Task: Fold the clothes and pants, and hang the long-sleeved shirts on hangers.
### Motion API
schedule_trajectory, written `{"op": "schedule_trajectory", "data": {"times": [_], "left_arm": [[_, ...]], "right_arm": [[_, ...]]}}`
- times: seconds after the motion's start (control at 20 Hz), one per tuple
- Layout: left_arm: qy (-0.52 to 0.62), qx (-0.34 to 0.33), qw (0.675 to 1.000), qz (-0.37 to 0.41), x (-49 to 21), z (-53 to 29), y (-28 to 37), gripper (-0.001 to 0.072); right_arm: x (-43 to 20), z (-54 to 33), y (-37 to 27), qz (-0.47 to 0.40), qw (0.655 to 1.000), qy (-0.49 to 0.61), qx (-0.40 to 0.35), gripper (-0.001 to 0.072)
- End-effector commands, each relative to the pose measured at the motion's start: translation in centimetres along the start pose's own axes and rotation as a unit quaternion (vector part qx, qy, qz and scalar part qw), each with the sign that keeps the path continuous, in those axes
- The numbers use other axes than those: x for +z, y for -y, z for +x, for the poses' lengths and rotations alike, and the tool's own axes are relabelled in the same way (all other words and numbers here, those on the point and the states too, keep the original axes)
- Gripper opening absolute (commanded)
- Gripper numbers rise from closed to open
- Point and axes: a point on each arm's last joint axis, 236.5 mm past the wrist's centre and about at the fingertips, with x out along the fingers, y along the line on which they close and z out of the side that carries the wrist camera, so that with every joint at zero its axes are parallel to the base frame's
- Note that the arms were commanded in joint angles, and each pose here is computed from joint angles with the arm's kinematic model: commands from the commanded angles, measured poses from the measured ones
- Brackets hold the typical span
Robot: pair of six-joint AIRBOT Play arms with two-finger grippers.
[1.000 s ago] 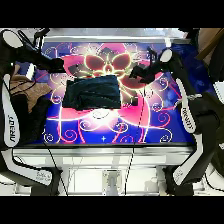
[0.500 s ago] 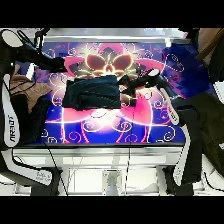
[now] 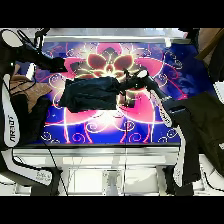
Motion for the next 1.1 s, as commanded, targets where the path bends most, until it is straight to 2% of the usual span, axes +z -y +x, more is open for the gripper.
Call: {"op": "schedule_trajectory", "data": {"times": [0.0, 0.2, 0.35, 0.45, 0.6, 0.8, 0.85, 0.95, 1.0, 1.05], "left_arm": [[0.000, 0.000, 1.000, 0.000, 0.0, 0.0, 0.0, 0.0013], [0.000, 0.000, 1.000, 0.000, 0.0, 0.0, -0.1, 0.0013], [0.000, 0.000, 1.000, 0.000, 0.0, 0.0, -0.1, 0.0013], [0.000, 0.000, 1.000, 0.000, 0.0, 0.0, -0.1, 0.0013], [0.000, 0.000, 1.000, 0.000, 0.0, 0.0, 0.0, 0.0013], [0.000, 0.000, 1.000, 0.000, 0.0, 0.0, 0.0, 0.0013], [0.000, 0.000, 1.000, -0.001, 0.0, 0.0, 0.0, 0.0014], [0.000, 0.000, 1.000, -0.002, 0.0, 0.0, 0.0, 0.0013], [0.000, 0.000, 1.000, -0.003, 0.0, 0.0, 0.0, 0.0013], [0.000, 0.000, 1.000, -0.003, 0.0, 0.0, 0.0, 0.0014]], "right_arm": [[1.7, -5.1, -2.4, -0.067, 0.997, 0.022, -0.019, 0.0051], [2.4, -20.7, -0.4, -0.073, 0.981, 0.091, -0.158, 0.0051], [-1.2, -34.0, 0.4, -0.040, 0.963, 0.140, -0.228, 0.0049], [-5.0, -42.4, 1.1, 0.011, 0.943, 0.193, -0.272, 0.0050], [-11.8, -53.4, 2.3, 0.096, 0.892, 0.291, -0.332, 0.0049], [-20.2, -61.0, 4.6, 0.212, 0.822, 0.389, -0.358, 0.0047], [-22.4, -62.1, 6.1, 0.249, 0.800, 0.394, -0.378, 0.0047], [-28.5, -63.9, 10.2, 0.344, 0.735, 0.374, -0.448, 0.0047], [-31.5, -63.9, 12.2, 0.382, 0.714, 0.344, -0.475, 0.0047], [-33.4, -63.1, 14.0, 0.406, 0.713, 0.314, -0.478, 0.0049]]}}
